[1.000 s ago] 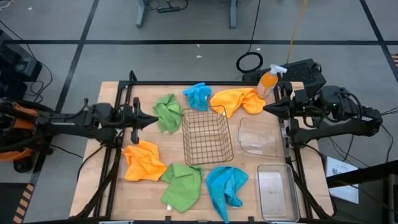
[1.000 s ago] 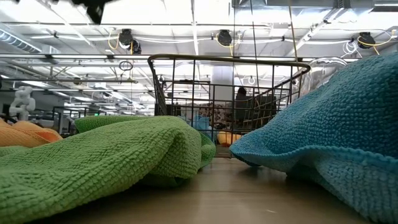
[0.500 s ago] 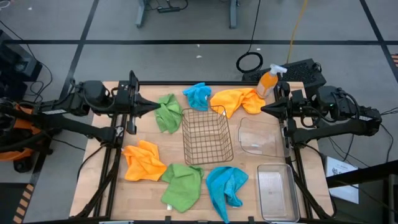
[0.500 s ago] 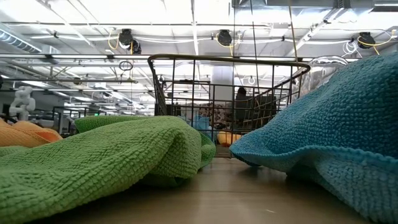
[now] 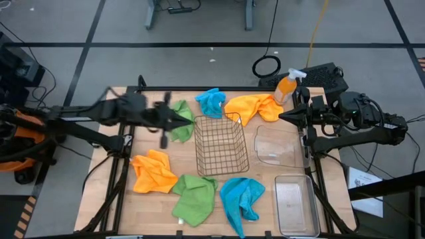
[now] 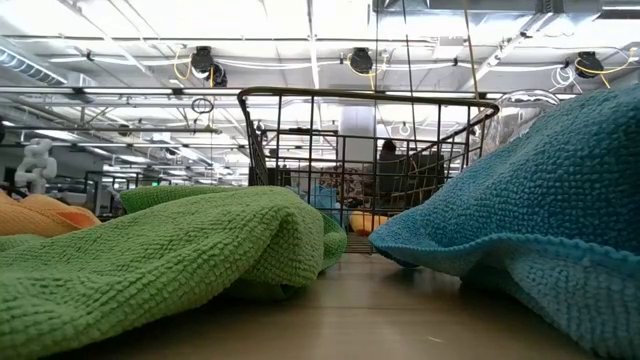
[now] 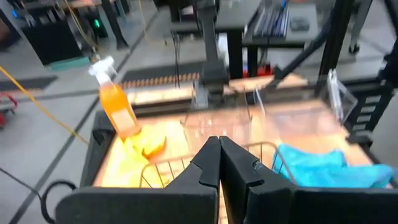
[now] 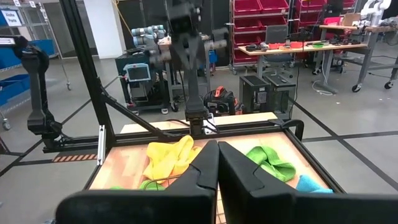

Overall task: Sort microfiber towel by color & place in baskets
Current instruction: Adjust the top transparent bin

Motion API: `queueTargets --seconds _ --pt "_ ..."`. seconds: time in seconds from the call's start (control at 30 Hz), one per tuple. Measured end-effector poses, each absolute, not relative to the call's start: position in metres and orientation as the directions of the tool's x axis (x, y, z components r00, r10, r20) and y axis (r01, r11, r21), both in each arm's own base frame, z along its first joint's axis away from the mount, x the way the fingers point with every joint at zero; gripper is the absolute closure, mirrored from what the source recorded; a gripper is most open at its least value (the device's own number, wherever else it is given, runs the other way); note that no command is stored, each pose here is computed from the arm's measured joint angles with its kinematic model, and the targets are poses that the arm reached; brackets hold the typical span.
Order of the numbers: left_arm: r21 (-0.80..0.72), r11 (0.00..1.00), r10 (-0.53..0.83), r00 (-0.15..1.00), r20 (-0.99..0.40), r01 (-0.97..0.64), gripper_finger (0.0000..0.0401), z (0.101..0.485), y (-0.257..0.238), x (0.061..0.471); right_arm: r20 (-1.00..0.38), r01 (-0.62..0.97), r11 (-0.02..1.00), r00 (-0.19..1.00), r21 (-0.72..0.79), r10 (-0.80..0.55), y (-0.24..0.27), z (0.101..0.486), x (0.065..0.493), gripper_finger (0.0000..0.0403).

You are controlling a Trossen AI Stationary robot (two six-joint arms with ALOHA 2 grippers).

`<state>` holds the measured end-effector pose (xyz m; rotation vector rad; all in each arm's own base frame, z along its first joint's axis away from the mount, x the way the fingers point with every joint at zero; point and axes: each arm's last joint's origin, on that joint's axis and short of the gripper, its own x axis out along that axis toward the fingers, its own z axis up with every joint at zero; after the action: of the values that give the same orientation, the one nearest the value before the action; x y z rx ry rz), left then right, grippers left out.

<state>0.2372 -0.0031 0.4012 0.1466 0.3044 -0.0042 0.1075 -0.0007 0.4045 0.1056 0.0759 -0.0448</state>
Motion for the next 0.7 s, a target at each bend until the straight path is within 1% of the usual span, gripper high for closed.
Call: queueTargets --seconds 0.17,0.3,0.37,0.47,0.6,0.7 --pt "0.143 0.989 0.017 0.941 -0.337 0.033 0.0397 0.379 -0.004 0.277 -0.092 0.050 0.993 0.995 0.104 -0.040 -0.001 0.403 0.112 0.0403" --pt "0.146 0.989 0.017 0.960 -0.280 0.025 0.0395 0.367 -0.004 0.308 -0.111 0.052 0.993 0.993 0.103 -0.041 -0.001 0.401 0.117 0.0403" --pt "0.143 0.989 0.012 0.965 -0.263 0.027 0.0385 0.357 -0.004 0.323 -0.116 0.053 0.993 0.992 0.103 -0.041 -0.001 0.401 0.119 0.0403" --pt "0.141 0.989 0.012 0.956 -0.294 0.031 0.0363 0.341 -0.004 0.342 -0.121 0.053 0.993 0.992 0.102 -0.041 -0.001 0.400 0.121 0.0403" --pt "0.130 0.991 0.020 0.946 -0.324 0.024 0.0341 0.328 -0.004 0.354 -0.126 0.060 0.993 0.991 0.101 -0.047 -0.001 0.400 0.122 0.0403" --pt "0.115 0.993 0.018 0.939 -0.344 0.023 0.0335 0.317 -0.005 0.362 -0.150 0.062 0.993 0.988 0.099 -0.047 -0.001 0.397 0.125 0.0403"
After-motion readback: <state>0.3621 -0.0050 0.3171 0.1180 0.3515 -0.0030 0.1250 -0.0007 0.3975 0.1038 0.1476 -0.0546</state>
